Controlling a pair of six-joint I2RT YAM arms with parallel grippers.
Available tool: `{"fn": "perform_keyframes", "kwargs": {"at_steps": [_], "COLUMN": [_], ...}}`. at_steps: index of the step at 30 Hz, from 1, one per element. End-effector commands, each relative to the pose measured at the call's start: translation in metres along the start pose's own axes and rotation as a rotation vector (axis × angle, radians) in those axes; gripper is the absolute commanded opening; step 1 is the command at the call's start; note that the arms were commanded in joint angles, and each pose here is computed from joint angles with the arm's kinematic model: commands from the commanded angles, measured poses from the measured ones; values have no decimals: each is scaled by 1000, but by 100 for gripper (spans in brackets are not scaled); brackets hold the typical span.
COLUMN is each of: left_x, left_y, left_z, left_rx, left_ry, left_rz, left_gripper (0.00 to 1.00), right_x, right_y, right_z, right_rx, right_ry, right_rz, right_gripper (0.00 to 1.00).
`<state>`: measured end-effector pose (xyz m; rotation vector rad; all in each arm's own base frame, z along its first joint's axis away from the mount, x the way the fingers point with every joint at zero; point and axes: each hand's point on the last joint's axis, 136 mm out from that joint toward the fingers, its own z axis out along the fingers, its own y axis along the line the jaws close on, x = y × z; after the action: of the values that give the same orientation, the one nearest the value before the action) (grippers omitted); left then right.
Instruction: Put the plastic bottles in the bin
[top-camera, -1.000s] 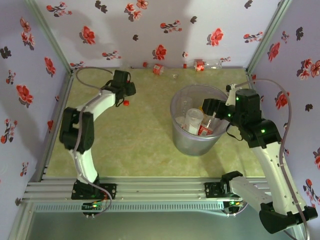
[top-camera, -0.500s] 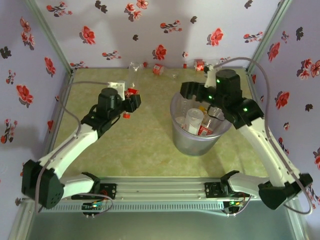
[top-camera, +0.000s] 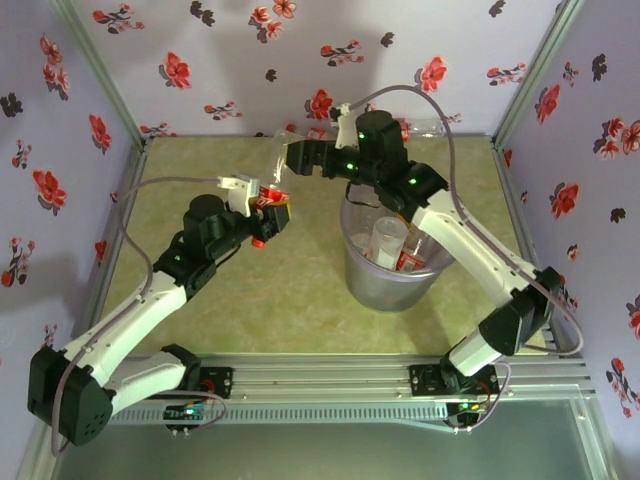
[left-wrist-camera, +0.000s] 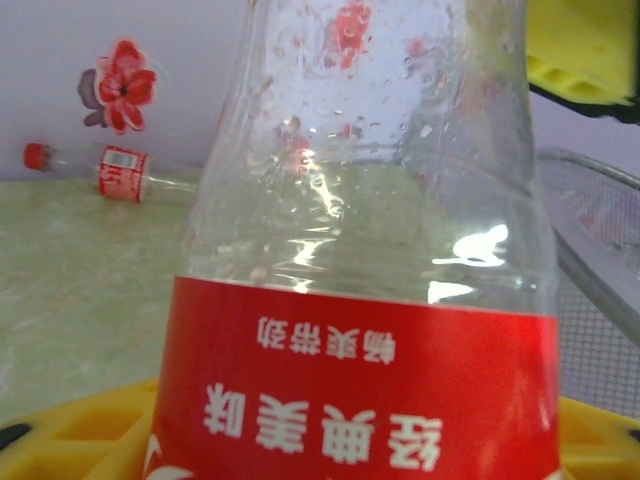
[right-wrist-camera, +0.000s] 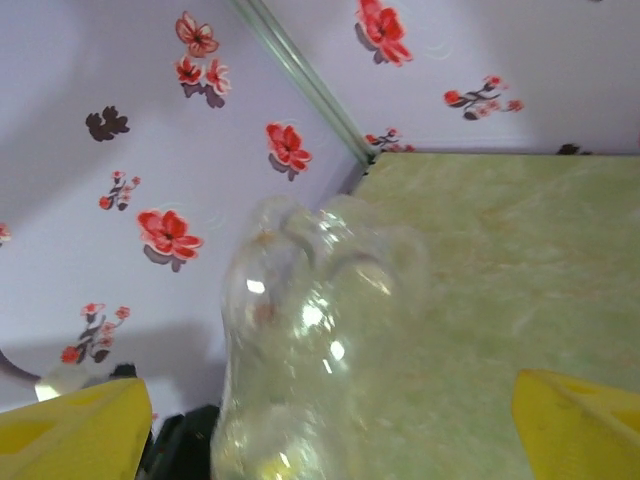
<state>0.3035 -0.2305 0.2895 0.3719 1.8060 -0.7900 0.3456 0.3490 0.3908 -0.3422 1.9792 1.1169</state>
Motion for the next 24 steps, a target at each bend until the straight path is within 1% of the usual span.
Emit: {"fn": "perform_keyframes", "kwargs": {"at_steps": [1,4,7,8,15,18,20,21,22,23,24], "left_x": [-8,-8,-9,-8,-3,-3,-5,-5,-6,-6,-7], "left_y": [-16,-18,-22,-23,-23,-23,-23,-24,-24,-24,-24], "left_z": [2,5,7,7,11,13,14,14,14,14,14], "left_rx": [83,102,130,135,144,150,152,154,154,154,155], "left_ry": [-48,-66,-82,-84,-69,-82,-89,-92,-93,-93,-96], "left_rz": [39,36,33,34,32,27,21,19,17,16,16], "left_gripper": [0,0,0,0,0,0,0,6,14,27,43], "right_x": [-18,-18,-19,-18,-20,-24,-27,-29,-31,-33,-37], "right_y": [20,14,13,12,5,3,3,3,2,2,3], "right_z": [9,21,28,30,29,24,22,20,19,18,15], "right_rx": [-86,-76,-79,-75,-53,-46,-44,-45,-44,-44,-43], "right_ry": [-48,-46,-38,-35,-37,-47,-56,-62,-67,-71,-81], "right_rz": [25,39,48,47,45,42,37,35,32,31,25], "right_gripper": [94,91,86,83,50,44,43,43,43,43,43]}}
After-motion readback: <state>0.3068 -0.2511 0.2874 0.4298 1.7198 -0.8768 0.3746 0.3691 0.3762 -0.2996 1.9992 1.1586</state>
